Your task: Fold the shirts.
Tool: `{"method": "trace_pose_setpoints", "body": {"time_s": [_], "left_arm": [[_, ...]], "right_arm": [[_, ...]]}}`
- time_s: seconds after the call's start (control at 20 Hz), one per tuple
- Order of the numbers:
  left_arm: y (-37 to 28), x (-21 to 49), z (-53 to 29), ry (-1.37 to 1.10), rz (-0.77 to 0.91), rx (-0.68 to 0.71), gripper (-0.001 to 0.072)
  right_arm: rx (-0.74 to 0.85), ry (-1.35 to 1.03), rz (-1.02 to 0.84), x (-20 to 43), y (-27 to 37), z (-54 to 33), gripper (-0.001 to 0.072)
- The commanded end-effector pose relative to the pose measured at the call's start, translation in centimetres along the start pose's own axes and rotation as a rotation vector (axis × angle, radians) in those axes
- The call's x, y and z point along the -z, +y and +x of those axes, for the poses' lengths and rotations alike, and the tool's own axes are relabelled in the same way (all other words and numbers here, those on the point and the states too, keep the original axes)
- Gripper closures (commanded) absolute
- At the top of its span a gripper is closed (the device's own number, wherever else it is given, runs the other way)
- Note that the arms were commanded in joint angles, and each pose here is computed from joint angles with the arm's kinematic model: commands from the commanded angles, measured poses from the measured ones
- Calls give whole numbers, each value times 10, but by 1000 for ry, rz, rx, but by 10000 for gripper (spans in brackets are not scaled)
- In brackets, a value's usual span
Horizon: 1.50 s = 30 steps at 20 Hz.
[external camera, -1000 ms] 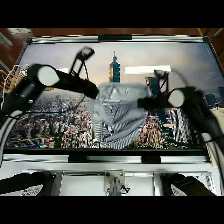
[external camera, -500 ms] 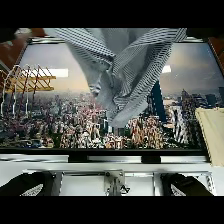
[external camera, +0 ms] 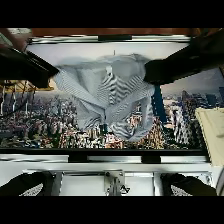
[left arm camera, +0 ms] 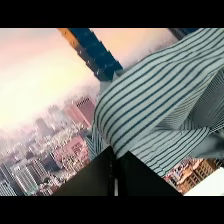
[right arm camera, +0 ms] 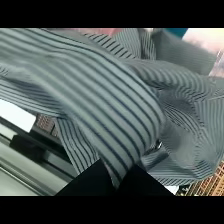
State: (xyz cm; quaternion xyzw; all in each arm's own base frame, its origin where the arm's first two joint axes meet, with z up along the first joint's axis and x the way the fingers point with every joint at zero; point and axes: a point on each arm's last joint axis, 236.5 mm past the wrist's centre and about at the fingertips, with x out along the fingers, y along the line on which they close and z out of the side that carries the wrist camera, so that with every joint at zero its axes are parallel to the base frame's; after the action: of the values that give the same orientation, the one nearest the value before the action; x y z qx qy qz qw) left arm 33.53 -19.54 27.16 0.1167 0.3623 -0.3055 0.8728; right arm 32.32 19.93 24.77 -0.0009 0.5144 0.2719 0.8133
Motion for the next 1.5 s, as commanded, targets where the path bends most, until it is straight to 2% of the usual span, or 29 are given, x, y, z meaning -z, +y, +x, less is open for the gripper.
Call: {"method": "trace_pose_setpoints", "body": {"time_s": [0.0, 0.1, 0.2, 0.4, 0.5, 0.55, 0.7, 0.75, 1.0, 1.1, 1.25, 1.35, 1.4, 1.45], "left_arm": [[7, 62, 72, 252, -48, 38, 649], [18, 92, 106, 359, -90, 42, 649], [23, 114, 134, 431, -126, 58, 649], [0, 124, 178, 457, -186, 186, 648], [1, 123, 191, 442, -198, 191, 625], [6, 125, 195, 445, -198, 178, 555], [23, 128, 195, 449, -204, 140, 249], [32, 123, 190, 432, -208, 121, 194], [107, 49, 98, 174, -209, -84, 148], [140, 26, 41, 59, -221, -200, 15], [186, 53, -16, 51, -374, -324, 21], [205, 95, -24, 152, -462, -359, 67], [214, 120, -22, 220, -487, -390, 122], [219, 148, -17, 301, -501, -420, 133]], "right_arm": [[96, 295, 4, 35, -21, 78, 641], [189, 412, -4, 52, -47, 112, 641], [213, 463, 3, 59, -59, 135, 641], [195, 414, 3, 47, -59, 159, 641], [194, 383, 1, 40, -59, 162, 641], [192, 384, 1, 40, -59, 162, 641], [192, 383, 1, 40, -59, 162, 641], [191, 381, 1, 39, -59, 162, 641], [189, 385, 0, 40, -58, 162, 641], [188, 385, -1, 40, -58, 162, 641], [186, 386, -14, 40, -58, 162, 641], [184, 387, -22, 40, -58, 162, 641], [184, 387, -22, 40, -58, 162, 641], [184, 387, -22, 40, -58, 162, 641]]}}
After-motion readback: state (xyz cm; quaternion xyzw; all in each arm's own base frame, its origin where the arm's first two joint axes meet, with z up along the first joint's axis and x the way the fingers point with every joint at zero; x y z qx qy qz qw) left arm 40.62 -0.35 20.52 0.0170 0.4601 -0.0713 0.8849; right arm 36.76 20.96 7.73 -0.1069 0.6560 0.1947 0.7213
